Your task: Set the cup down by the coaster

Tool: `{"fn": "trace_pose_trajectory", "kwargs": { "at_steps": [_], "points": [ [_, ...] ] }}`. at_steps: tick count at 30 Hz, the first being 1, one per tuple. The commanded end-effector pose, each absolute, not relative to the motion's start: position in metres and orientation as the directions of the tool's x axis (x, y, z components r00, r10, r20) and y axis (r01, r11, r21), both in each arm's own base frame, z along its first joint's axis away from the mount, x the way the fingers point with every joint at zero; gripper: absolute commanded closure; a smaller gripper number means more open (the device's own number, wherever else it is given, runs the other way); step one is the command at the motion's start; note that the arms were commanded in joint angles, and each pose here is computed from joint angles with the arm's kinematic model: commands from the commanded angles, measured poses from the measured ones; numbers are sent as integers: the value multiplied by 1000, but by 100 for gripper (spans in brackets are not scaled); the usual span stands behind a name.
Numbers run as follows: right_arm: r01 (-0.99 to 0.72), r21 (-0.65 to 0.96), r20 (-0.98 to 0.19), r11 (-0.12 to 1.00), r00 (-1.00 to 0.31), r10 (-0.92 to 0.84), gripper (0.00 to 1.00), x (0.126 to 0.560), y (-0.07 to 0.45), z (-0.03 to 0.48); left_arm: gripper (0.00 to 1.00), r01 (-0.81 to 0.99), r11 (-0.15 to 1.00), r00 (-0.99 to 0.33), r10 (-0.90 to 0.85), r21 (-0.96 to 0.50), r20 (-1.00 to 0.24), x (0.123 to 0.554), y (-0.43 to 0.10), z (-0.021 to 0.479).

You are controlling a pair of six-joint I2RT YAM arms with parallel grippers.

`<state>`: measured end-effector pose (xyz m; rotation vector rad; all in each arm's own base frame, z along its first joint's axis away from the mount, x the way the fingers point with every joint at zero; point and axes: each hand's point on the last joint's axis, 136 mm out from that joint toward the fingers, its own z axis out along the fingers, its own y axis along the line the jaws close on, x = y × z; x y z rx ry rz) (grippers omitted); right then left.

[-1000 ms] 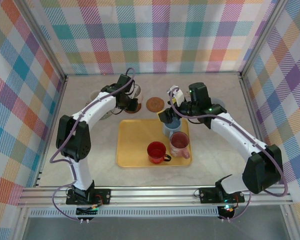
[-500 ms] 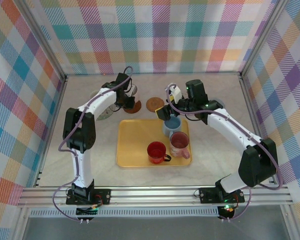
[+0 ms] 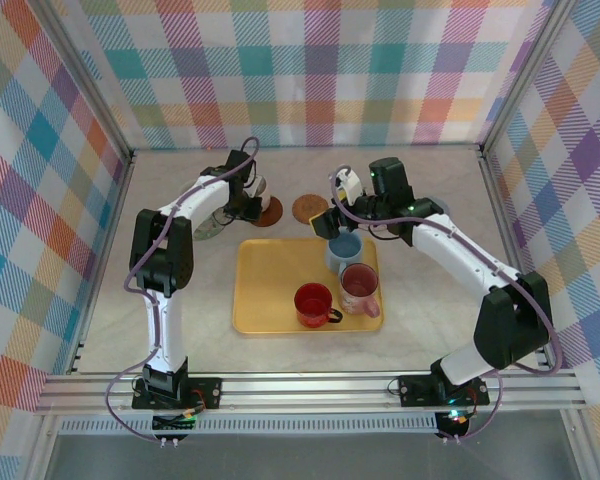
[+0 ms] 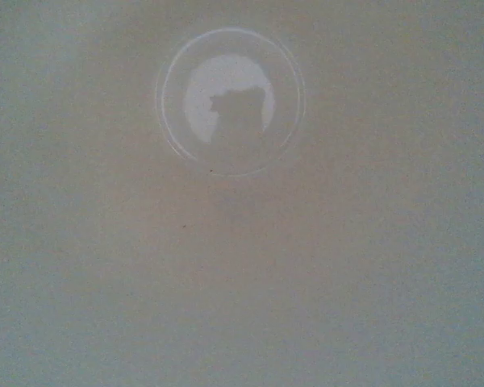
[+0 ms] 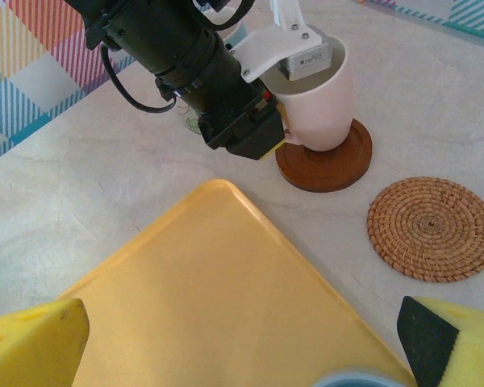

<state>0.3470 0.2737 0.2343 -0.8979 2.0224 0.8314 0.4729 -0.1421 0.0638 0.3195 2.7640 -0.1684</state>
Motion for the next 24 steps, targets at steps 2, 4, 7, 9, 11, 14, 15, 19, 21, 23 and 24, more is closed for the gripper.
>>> {"fn": "trace_pose_trajectory", "kwargs": {
  "at_steps": [2, 4, 7, 9, 11, 14, 15, 19, 21, 23, 24],
  "points": [
    [-804, 259, -830, 535, -469, -302, 1, 349, 276, 240, 100, 264, 959, -879, 195, -105, -436, 489, -147, 78],
    [-803, 259, -828, 537, -471, -304, 1, 349, 276, 238, 100, 271, 955, -879, 194, -121, -435, 488, -150, 78],
    [-803, 261, -827, 536, -472, -304, 1, 349, 276, 238, 100, 274, 953, -880, 193, -133, -433, 487, -152, 79],
    [-803, 264, -827, 535, -473, -303, 1, 348, 276, 237, 100, 270, 954, -885, 192, -131, -424, 485, -151, 77],
    [-804, 265, -828, 533, -473, -302, 1, 348, 277, 237, 100, 269, 954, -889, 194, -131, -415, 483, -150, 74],
    [-804, 267, -827, 531, -475, -302, 1, 348, 277, 236, 100, 265, 956, -895, 194, -129, -403, 481, -149, 69],
    [-805, 267, -828, 530, -473, -301, 1, 348, 277, 236, 100, 263, 956, -896, 194, -127, -400, 479, -149, 68],
    [-809, 269, -831, 522, -469, -299, 1, 348, 279, 236, 100, 259, 958, -900, 192, -126, -392, 477, -148, 64],
    [-810, 268, -832, 522, -468, -298, 1, 348, 278, 236, 100, 260, 957, -899, 191, -127, -395, 477, -148, 64],
    [-809, 269, -831, 522, -469, -299, 1, 347, 278, 235, 97, 257, 958, -900, 190, -124, -392, 477, -148, 63],
    [-809, 269, -831, 522, -469, -299, 1, 347, 278, 235, 95, 255, 959, -901, 189, -124, -392, 477, -148, 63]
  ]
}}
